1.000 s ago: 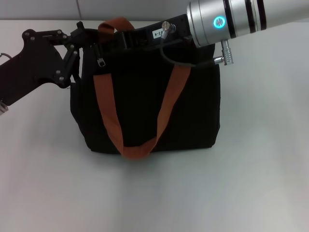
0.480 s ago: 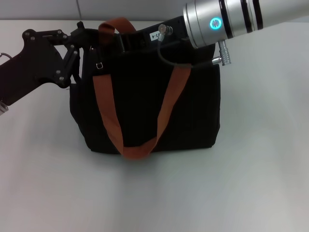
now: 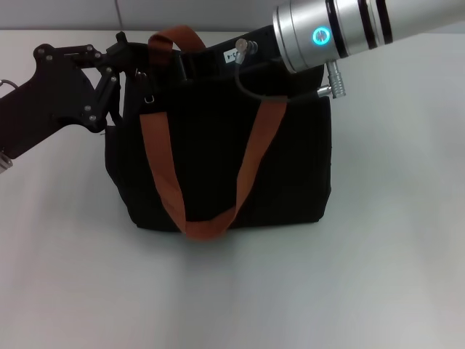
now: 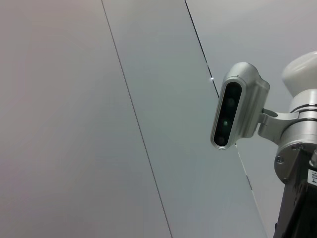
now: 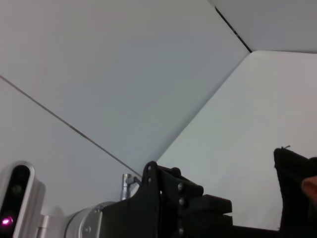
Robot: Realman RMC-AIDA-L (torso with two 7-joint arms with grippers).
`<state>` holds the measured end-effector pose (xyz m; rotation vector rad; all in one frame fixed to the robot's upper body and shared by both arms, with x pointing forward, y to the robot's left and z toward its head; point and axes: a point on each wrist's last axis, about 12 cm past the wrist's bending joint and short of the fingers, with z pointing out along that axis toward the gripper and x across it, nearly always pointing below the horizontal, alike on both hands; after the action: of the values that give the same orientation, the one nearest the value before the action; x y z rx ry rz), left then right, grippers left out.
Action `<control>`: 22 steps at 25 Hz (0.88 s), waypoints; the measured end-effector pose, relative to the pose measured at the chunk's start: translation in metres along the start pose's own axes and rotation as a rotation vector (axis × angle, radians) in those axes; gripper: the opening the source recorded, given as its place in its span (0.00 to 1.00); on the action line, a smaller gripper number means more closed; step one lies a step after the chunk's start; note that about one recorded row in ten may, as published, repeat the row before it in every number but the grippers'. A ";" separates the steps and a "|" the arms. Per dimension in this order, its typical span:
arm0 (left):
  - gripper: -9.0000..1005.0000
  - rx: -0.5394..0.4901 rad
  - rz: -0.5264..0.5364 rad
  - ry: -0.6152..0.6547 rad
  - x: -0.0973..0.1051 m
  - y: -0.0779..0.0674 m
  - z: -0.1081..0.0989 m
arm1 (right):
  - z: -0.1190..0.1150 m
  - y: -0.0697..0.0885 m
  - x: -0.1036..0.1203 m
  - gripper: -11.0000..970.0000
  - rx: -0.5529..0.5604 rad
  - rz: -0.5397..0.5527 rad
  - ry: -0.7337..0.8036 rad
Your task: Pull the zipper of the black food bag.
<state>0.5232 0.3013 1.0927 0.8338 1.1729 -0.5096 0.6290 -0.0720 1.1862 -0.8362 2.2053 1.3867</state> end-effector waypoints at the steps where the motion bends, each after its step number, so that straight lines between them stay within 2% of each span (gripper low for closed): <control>1: 0.03 0.000 0.000 0.000 0.000 0.000 0.000 | 0.000 0.000 0.000 0.19 0.001 -0.001 0.001; 2: 0.03 0.001 0.000 -0.001 0.000 0.000 0.000 | 0.000 0.000 -0.001 0.18 0.002 -0.003 0.002; 7: 0.03 0.001 0.001 -0.002 0.000 0.000 0.000 | 0.001 0.002 -0.002 0.02 0.002 -0.009 0.004; 22: 0.03 -0.017 0.002 -0.011 -0.001 0.001 -0.001 | -0.009 -0.002 0.000 0.01 0.040 0.023 -0.008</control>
<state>0.5232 0.3031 1.0941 0.8162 1.1652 -0.5014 0.6302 -0.0807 1.1882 -0.7925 2.2363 1.3493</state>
